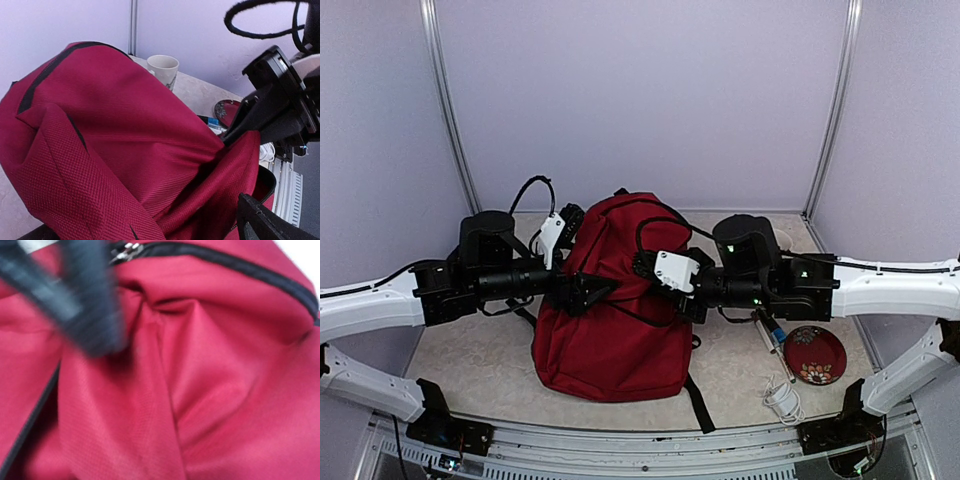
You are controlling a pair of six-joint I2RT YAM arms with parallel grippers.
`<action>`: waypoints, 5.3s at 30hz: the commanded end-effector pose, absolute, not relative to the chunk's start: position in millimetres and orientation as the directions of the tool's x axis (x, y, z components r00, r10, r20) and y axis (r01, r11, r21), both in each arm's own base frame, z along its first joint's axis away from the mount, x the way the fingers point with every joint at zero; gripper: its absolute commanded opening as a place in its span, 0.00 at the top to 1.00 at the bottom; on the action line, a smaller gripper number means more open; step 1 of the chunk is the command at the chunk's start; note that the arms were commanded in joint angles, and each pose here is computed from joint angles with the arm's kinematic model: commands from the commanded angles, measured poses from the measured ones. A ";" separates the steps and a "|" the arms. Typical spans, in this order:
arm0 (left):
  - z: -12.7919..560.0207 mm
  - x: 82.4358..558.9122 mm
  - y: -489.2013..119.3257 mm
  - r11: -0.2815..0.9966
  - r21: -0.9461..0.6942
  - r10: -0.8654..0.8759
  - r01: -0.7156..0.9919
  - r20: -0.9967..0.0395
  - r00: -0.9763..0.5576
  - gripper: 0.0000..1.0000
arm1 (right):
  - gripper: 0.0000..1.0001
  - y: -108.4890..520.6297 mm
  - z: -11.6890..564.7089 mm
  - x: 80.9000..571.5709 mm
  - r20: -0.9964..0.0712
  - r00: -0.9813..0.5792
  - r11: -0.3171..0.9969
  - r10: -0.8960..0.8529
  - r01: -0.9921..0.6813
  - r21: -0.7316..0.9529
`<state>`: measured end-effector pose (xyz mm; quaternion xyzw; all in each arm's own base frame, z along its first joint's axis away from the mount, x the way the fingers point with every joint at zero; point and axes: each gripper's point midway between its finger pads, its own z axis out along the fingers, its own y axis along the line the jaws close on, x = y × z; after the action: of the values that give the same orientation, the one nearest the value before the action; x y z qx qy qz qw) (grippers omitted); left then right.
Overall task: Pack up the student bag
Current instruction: Pass from the right arm to the left, then adjust the lower front pocket of the student bag, then pick up the pen from the center of the board, then place the pen in the lower front pocket of the bag.
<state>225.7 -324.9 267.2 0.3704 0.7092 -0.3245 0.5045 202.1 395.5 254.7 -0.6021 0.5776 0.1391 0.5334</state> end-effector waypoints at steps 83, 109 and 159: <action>385.1 291.3 -303.1 0.798 0.471 0.375 0.375 -0.876 0.303 1.00 | 0.54 160.4 192.2 292.8 -0.605 -0.796 0.982 -0.003 -0.118 0.150; 380.8 284.1 -302.0 0.756 0.420 0.303 0.503 -0.905 0.300 1.00 | 0.82 134.5 20.2 280.2 -0.180 -0.980 0.993 -0.087 -0.100 0.063; 379.9 279.8 -310.1 0.720 0.394 0.278 0.572 -0.918 0.283 1.00 | 1.00 440.2 281.0 233.2 -0.988 -0.156 0.024 0.007 -0.987 0.156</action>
<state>282.1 -310.9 282.5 0.4297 0.6581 -0.0546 0.6159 243.9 432.6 300.4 -0.4158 0.5337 0.5326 0.5085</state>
